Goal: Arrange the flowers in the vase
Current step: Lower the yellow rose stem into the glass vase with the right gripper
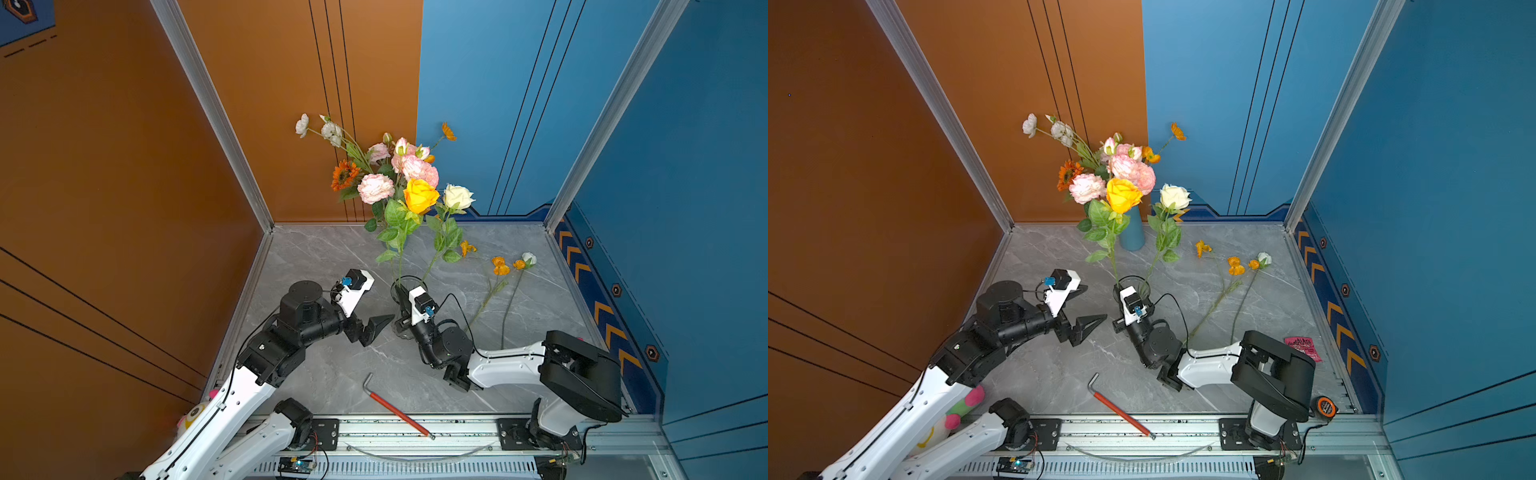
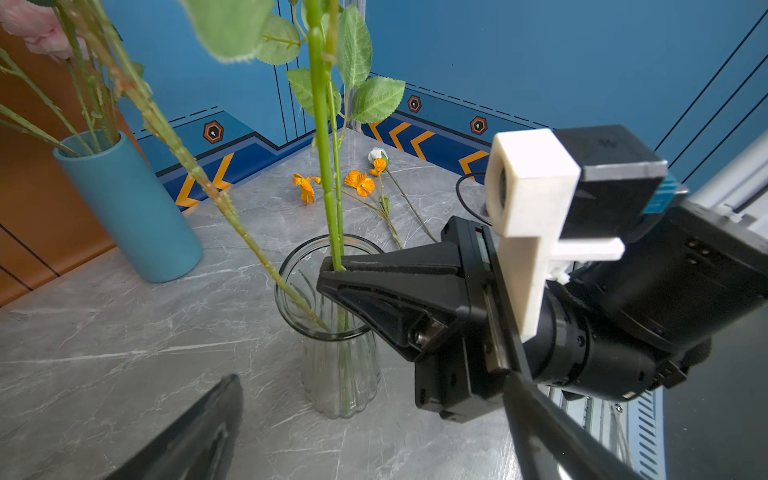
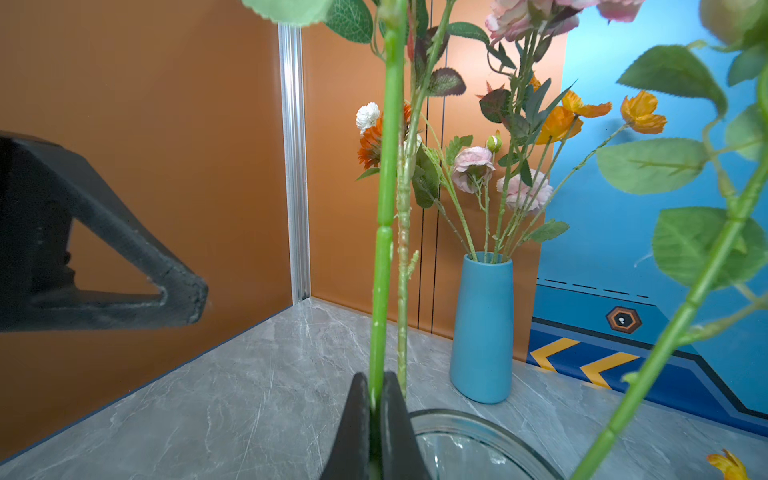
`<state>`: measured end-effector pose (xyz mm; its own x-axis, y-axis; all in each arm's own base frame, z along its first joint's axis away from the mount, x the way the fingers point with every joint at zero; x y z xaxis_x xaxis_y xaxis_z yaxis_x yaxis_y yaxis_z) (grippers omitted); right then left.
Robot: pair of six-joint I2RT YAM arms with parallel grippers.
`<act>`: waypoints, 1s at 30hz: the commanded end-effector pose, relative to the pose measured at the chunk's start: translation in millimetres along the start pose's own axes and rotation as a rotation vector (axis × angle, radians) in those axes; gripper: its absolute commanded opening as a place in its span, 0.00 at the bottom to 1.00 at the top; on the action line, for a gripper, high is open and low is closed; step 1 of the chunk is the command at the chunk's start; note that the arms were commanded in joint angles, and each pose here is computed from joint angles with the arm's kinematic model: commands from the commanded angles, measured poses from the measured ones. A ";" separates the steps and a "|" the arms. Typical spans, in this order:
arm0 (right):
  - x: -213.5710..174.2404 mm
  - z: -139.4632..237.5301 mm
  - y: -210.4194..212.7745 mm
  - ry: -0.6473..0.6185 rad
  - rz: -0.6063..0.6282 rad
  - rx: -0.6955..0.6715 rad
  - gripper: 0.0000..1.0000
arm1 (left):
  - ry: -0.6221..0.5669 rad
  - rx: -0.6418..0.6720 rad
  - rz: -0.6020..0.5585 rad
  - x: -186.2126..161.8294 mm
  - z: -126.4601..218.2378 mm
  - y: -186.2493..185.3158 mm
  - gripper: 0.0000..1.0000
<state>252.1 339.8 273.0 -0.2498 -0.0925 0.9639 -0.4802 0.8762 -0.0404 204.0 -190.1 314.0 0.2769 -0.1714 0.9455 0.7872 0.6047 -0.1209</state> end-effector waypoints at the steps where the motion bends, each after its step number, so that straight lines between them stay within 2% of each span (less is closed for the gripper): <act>1: 2.8 5.8 -2.1 -0.016 -0.006 -0.030 0.03 | -0.025 -0.011 0.006 3.0 1.4 -0.4 0.98; 5: -3.0 10.7 -3.9 0.006 0.000 -0.046 0.04 | -0.020 -0.017 0.011 2.3 0.2 -0.5 0.98; 22: -1.8 20.2 -4.4 0.039 0.026 -0.067 0.27 | -0.025 -0.014 0.010 3.1 1.5 -0.3 0.98; 30: 3.0 30.2 -3.7 0.089 0.059 -0.083 0.53 | -0.023 -0.017 0.014 2.9 0.7 0.2 0.98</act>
<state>230.5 330.6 268.3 -0.2205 -0.0355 0.9747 -0.4294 0.9008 -0.0643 204.3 -189.6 314.2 0.2805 -0.1675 0.9451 0.7859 0.6054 -0.1260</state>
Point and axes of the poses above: each gripper's point midway between its finger pads, its own z axis back along the fingers, its own y axis along the line the jaws close on, x = y × z, the point moved 2 cm from there along z, back along the fingers, and after that the axes turned 3 degrees about z, right-handed, at the moved point
